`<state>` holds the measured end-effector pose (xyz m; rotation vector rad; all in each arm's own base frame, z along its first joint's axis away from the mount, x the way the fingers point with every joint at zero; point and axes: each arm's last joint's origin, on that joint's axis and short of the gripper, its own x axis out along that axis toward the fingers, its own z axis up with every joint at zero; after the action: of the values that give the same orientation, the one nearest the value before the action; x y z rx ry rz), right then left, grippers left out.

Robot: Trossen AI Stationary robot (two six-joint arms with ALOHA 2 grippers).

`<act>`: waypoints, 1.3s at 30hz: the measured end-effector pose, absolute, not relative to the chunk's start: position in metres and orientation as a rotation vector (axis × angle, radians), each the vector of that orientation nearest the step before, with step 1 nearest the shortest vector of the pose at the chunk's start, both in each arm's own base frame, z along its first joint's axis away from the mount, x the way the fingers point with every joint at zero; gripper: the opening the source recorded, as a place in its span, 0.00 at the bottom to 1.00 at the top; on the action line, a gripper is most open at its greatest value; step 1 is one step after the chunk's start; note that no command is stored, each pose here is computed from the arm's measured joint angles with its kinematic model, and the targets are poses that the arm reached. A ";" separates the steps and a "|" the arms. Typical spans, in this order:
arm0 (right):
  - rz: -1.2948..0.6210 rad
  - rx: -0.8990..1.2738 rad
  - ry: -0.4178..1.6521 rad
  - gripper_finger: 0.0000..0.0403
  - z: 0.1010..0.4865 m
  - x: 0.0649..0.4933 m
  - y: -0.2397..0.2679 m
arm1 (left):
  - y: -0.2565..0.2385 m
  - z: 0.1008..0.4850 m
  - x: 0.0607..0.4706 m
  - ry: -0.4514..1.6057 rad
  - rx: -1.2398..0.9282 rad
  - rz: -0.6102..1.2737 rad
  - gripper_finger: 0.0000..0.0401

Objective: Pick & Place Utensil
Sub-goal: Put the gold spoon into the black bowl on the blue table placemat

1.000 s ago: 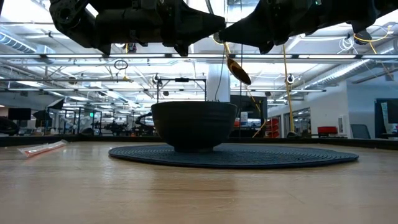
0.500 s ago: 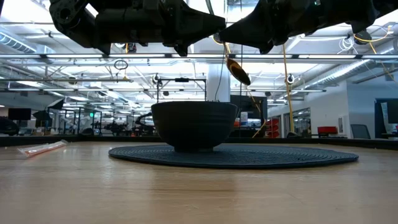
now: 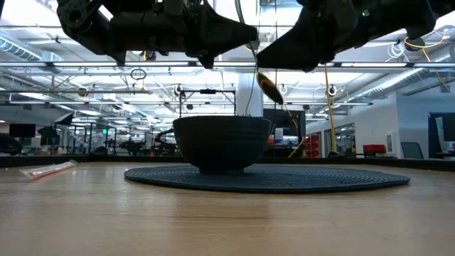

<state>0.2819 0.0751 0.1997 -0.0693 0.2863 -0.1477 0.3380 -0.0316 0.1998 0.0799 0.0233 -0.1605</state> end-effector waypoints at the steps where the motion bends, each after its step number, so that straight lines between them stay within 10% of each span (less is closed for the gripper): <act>1: -0.148 -0.072 0.292 0.37 0.200 0.281 0.075 | -0.031 0.199 0.338 0.037 0.074 -0.156 0.07; 39: -0.168 -0.068 0.387 0.38 0.253 0.205 0.072 | 0.030 0.211 0.310 0.343 -0.383 -0.092 0.04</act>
<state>0.2048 0.0719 0.2532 -0.0678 0.3874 -0.1677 0.3104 0.0299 0.2109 -0.3834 0.3430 -0.0919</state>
